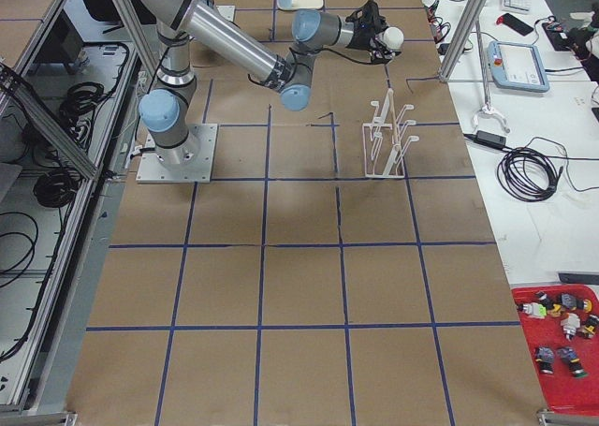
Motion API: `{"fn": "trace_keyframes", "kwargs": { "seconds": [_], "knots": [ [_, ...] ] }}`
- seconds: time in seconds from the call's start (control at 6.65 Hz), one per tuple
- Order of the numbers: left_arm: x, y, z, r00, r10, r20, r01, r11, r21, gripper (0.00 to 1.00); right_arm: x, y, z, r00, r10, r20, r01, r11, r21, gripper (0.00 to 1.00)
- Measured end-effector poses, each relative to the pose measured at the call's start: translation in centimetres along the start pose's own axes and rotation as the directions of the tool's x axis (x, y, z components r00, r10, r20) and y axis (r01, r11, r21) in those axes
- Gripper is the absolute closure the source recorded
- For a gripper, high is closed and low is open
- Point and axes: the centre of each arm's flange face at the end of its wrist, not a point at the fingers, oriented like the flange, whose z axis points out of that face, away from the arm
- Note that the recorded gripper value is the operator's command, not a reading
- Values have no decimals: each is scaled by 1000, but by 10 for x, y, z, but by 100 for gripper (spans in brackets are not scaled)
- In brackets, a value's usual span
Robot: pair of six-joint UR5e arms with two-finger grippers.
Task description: Transfer IKEA cup to right arm and place on rack
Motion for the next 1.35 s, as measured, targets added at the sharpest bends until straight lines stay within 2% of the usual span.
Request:
{"fn": "trace_keyframes", "kwargs": {
  "seconds": [0.15,0.3,0.45,0.6,0.75,0.9,1.35],
  "knots": [
    [14,8,-14,992,-15,129,37,984,-172,1,18,-1,18,995,-102,-23,103,995,16,88],
    [32,9,-33,975,13,222,61,944,-324,1,37,7,43,988,-145,-43,147,989,36,88],
    [46,7,-52,959,54,280,75,900,-430,1,52,17,70,985,-162,-52,165,985,54,88],
    [50,7,-62,946,86,313,85,866,-493,1,63,23,94,985,-165,-53,169,984,64,88],
    [50,10,-63,937,105,333,90,849,-521,1,70,30,110,985,-162,-50,165,984,64,88],
    [48,11,-62,931,114,346,90,848,-523,1,74,39,119,987,-156,-46,158,986,52,88],
    [43,11,-51,926,118,360,61,891,-449,0,75,71,116,991,-130,-40,130,991,-12,88]
  ]
}}
